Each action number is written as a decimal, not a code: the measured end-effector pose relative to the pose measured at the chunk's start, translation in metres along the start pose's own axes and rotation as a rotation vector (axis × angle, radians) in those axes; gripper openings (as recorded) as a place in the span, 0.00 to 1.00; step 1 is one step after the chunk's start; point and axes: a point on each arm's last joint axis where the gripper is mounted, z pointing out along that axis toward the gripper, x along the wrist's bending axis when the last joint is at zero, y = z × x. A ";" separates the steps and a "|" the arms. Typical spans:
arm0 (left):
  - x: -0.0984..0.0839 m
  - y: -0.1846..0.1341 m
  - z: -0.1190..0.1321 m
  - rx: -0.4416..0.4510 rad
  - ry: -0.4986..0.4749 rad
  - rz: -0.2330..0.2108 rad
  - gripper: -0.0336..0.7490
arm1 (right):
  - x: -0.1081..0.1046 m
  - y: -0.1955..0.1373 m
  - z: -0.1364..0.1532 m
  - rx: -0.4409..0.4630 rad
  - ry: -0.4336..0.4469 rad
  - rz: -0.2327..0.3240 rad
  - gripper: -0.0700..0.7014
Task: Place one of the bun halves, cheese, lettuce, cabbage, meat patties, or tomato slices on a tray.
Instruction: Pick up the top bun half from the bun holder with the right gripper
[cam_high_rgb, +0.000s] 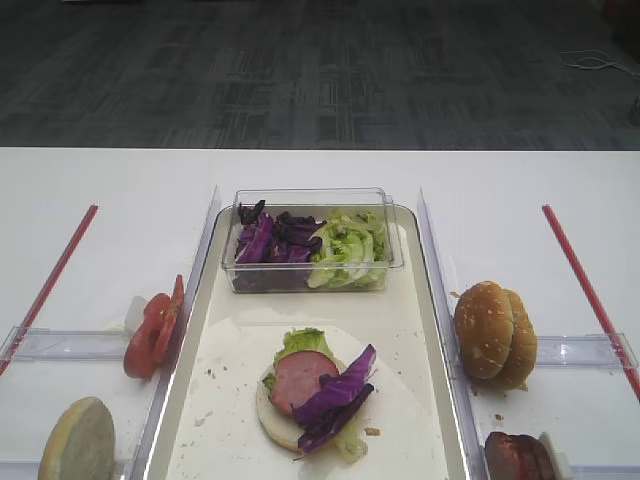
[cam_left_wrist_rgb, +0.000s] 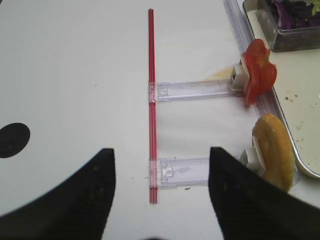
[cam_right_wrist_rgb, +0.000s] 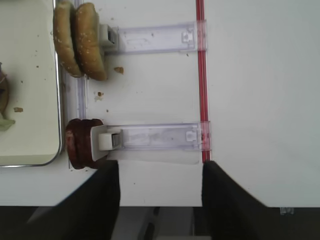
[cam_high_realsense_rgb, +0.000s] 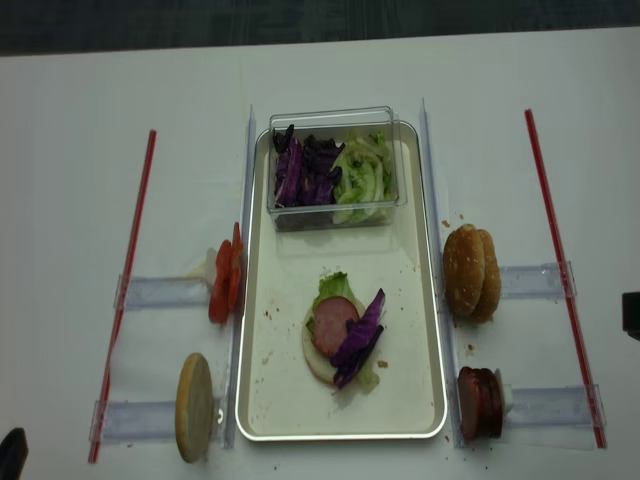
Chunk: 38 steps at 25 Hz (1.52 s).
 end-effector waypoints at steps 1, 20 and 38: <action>0.000 0.000 0.000 0.000 0.000 0.000 0.58 | 0.001 0.006 0.001 0.023 0.003 0.006 0.59; 0.000 0.000 0.000 -0.001 0.000 0.000 0.58 | 0.025 0.102 0.030 0.166 0.085 0.093 0.65; 0.000 0.000 0.000 -0.001 0.000 0.000 0.58 | 0.030 0.135 0.061 0.237 0.071 0.091 0.66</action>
